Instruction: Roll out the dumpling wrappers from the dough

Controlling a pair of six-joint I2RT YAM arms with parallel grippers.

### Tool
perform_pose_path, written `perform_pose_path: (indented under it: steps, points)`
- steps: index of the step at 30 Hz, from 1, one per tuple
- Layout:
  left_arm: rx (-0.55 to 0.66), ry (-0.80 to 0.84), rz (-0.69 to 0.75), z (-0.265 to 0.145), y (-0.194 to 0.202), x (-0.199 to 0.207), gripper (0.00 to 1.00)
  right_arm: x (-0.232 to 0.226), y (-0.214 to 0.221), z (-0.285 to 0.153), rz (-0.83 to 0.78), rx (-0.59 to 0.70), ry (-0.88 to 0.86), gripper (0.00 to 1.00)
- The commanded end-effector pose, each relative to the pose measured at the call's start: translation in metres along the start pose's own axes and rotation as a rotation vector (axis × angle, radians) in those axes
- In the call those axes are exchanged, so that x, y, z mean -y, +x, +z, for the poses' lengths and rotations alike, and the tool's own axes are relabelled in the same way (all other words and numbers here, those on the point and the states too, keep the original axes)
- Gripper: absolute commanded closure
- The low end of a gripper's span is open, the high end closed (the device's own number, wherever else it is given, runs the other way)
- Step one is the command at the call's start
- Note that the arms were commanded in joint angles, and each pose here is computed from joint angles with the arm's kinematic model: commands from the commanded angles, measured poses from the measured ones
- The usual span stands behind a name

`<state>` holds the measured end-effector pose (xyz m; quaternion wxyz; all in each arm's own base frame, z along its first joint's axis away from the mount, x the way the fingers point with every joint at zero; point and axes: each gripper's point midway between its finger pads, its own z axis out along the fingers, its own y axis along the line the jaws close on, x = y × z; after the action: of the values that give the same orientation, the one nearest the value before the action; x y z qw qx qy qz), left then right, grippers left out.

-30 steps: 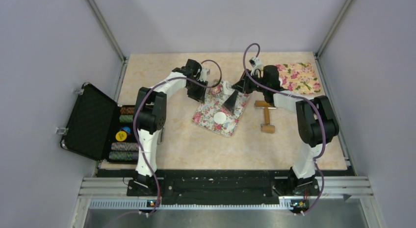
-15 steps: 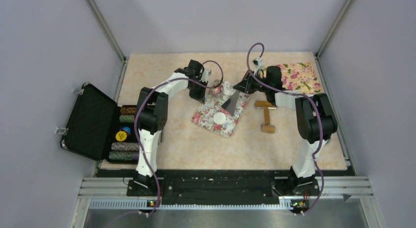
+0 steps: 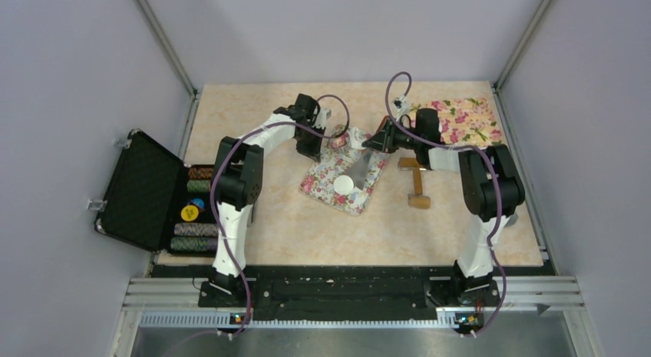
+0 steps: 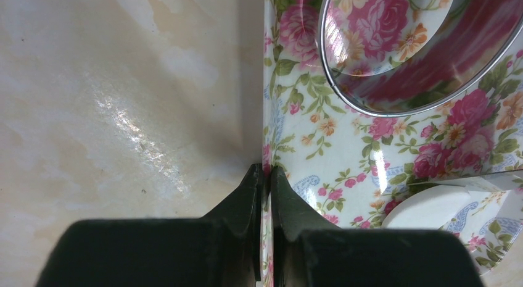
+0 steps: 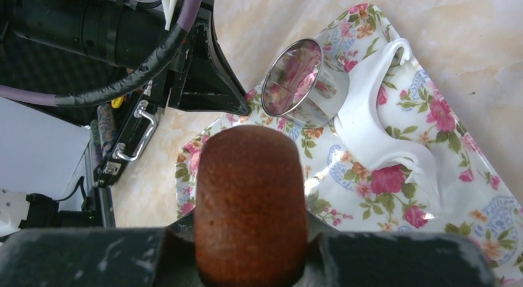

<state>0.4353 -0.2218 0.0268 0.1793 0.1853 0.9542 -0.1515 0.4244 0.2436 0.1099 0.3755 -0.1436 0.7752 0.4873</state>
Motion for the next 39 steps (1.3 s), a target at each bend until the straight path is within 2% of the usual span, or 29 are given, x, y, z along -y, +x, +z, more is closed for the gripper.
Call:
perform_pose_path:
  steps: [1,8,39]
  points:
    - [-0.051,-0.022,0.007,0.017,0.016,0.0,1.0,0.015,0.03,0.002,0.034,-0.067,0.005,1.0]
    - [-0.056,-0.021,0.006,0.018,0.018,0.001,1.0,0.011,0.021,0.002,0.125,-0.052,-0.052,1.0]
    - [-0.051,-0.009,0.015,0.016,0.017,0.009,1.0,0.018,0.046,0.023,0.21,-0.059,-0.053,1.0]
